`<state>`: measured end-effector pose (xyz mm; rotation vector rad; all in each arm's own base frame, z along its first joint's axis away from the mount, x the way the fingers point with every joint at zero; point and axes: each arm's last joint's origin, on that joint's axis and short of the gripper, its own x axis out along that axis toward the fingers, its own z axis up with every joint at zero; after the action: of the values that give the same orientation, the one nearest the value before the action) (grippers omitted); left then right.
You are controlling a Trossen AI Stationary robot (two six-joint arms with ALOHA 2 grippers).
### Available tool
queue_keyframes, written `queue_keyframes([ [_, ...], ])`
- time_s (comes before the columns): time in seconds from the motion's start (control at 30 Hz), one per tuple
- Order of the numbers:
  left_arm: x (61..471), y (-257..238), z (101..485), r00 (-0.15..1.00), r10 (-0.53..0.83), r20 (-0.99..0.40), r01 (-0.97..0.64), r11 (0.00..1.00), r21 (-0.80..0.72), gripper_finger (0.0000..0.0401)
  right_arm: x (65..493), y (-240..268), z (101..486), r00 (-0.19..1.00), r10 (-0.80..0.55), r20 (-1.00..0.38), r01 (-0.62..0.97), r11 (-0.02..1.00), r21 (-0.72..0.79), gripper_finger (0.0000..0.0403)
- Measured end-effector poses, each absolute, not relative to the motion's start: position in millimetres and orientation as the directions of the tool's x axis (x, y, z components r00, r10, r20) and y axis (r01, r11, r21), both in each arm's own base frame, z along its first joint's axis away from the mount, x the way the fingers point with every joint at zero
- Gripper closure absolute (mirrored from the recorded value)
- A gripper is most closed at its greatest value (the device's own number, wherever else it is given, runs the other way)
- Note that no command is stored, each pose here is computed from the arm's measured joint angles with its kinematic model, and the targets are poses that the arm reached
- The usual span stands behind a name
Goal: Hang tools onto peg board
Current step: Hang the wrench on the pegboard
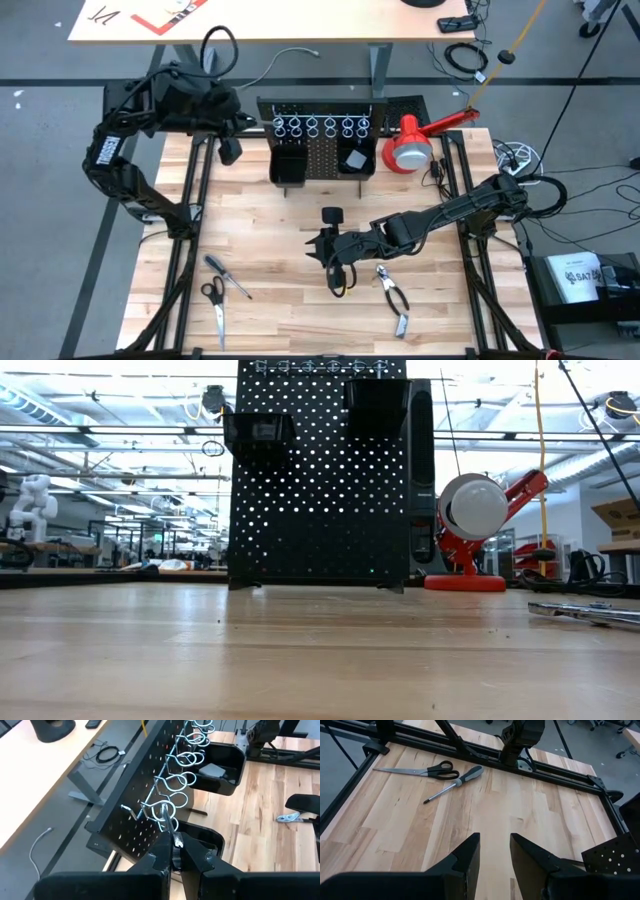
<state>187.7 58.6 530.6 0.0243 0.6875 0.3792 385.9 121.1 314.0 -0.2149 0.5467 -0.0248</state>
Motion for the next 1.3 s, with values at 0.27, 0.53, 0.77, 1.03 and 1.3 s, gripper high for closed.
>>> queue_keyframes([
  [0.27, 193.5, 60.0, 527.4, 0.699, 0.339, -0.630, -0.326, 0.935, 0.141, 0.0379, 390.1, 120.5, 321.1, 0.893, -0.106, -0.438, 0.005, 0.974, -0.225, 0.0298],
  [0.53, 196.2, 60.8, 526.4, 0.696, 0.338, -0.634, -0.332, 0.934, 0.134, 0.0379, 397.9, 112.1, 345.6, 0.917, -0.357, -0.176, 0.252, 0.863, -0.439, 0.0298],
  [0.77, 196.3, 60.6, 526.4, 0.698, 0.332, -0.634, -0.332, 0.935, 0.124, 0.0379, 407.1, 77.5, 369.9, 0.876, -0.481, 0.031, 0.401, 0.694, -0.598, 0.0298],
  [1.03, 196.3, 59.8, 526.3, 0.707, 0.306, -0.637, -0.313, 0.944, 0.105, 0.0379, 414.5, 15.8, 372.1, 0.810, -0.585, 0.049, 0.480, 0.612, -0.628, 0.0289],
  [1.3, 196.4, 59.1, 526.1, 0.714, 0.285, -0.640, -0.309, 0.948, 0.078, 0.0379, 416.3, -2.1, 379.2, 0.851, -0.512, 0.118, 0.454, 0.604, -0.655, 0.0272],
])
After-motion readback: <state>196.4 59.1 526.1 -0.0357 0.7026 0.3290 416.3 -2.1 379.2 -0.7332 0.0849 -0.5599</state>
